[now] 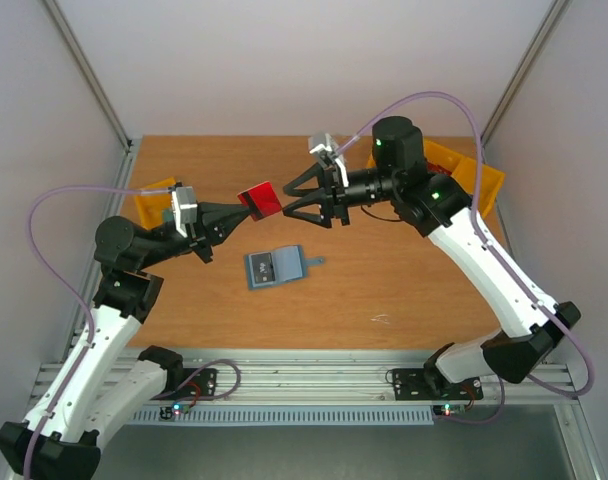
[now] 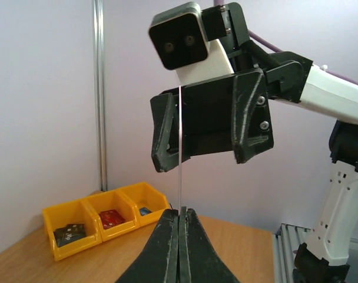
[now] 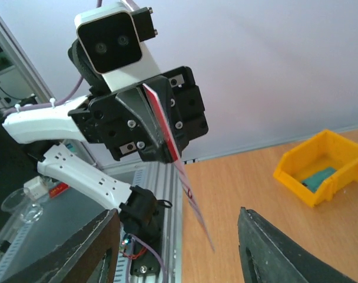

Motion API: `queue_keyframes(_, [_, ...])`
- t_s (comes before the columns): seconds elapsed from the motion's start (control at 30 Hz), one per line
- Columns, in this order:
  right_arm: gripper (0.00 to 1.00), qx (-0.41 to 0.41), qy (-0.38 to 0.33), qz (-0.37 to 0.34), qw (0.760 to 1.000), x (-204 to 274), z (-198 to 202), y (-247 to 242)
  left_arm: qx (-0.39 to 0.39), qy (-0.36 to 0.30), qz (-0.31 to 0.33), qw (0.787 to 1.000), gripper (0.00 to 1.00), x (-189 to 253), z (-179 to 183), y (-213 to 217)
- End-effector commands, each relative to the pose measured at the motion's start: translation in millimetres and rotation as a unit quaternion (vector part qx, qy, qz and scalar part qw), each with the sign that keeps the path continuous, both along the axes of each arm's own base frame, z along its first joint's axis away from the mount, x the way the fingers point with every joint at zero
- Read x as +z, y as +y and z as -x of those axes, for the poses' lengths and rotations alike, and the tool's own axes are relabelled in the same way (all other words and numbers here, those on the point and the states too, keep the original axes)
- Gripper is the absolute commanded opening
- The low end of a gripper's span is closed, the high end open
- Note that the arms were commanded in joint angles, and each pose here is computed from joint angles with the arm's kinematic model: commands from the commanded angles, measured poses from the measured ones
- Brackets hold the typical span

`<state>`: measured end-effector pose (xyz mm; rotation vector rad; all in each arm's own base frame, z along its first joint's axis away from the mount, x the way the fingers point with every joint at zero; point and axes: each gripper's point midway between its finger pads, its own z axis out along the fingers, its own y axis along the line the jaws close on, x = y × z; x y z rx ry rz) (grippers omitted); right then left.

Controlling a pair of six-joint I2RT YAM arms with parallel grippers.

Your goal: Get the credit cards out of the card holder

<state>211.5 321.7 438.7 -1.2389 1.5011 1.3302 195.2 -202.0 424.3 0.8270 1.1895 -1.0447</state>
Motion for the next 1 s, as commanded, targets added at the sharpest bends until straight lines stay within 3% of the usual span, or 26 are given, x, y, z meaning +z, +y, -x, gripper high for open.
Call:
queue_keyframes(0.0, [0.51, 0.026, -0.016, 0.004, 1.0, 0.1, 4.1, 16.0, -0.022, -0.021, 0.017, 0.999, 0.0, 20.2, 15.2, 0.2])
queue_keyframes(0.37, [0.19, 0.046, -0.006, 0.006, 0.999, 4.4, 12.1, 30.0, -0.026, -0.016, 0.016, 0.999, 0.0, 18.2, 15.3, -1.7])
queue_keyframes(0.47, [0.04, 0.051, -0.001, 0.006, 0.999, 4.6, 13.5, 30.4, -0.022, -0.012, 0.016, 1.0, 0.0, 17.2, 13.4, -1.6])
queue_keyframes(0.57, [0.01, 0.046, 0.0, 0.014, 0.999, 4.5, 13.9, 28.2, -0.013, -0.005, 0.016, 1.0, 0.01, 15.2, 9.6, -0.8])
queue_keyframes(0.6, [0.01, 0.041, -0.003, 0.018, 0.999, 4.2, 12.9, 27.1, -0.001, 0.001, 0.017, 1.0, 0.12, 13.6, 5.3, 0.5])
queue_keyframes(0.63, [0.01, 0.029, -0.008, 0.026, 0.999, 2.6, 10.4, 25.4, 0.017, 0.011, 0.02, 1.0, 0.33, 11.3, -1.5, 2.6])
queue_keyframes(0.67, [0.01, 0.011, -0.015, 0.038, 0.999, -1.0, 5.2, 23.8, 0.04, 0.023, 0.023, 0.999, 0.55, 8.7, -10.3, 5.5])
queue_keyframes(0.7, [0.01, -0.02, -0.024, 0.06, 0.998, -8.3, -4.9, 20.7, 0.063, 0.031, 0.024, 0.997, 0.89, 5.1, -18.7, 8.8])
queue_keyframes(0.73, [0.01, -0.047, -0.032, 0.083, 0.995, -15.8, -14.0, 16.6, 0.086, 0.037, 0.024, 0.995, 0.98, 1.6, -26.8, 12.3])
queue_keyframes(0.87, [0.01, -0.136, -0.074, 0.2, 0.967, -43.3, -47.2, -8.2, 0.196, 0.044, 0.018, 0.979, 0.99, -11.5, -57.4, 33.6])
queue_keyframes(0.97, [0.01, -0.202, -0.115, 0.317, 0.919, -71.1, -78.0, -38.0, 0.261, 0.067, 0.008, 0.963, 0.99, -27.7, -75.6, 49.3])
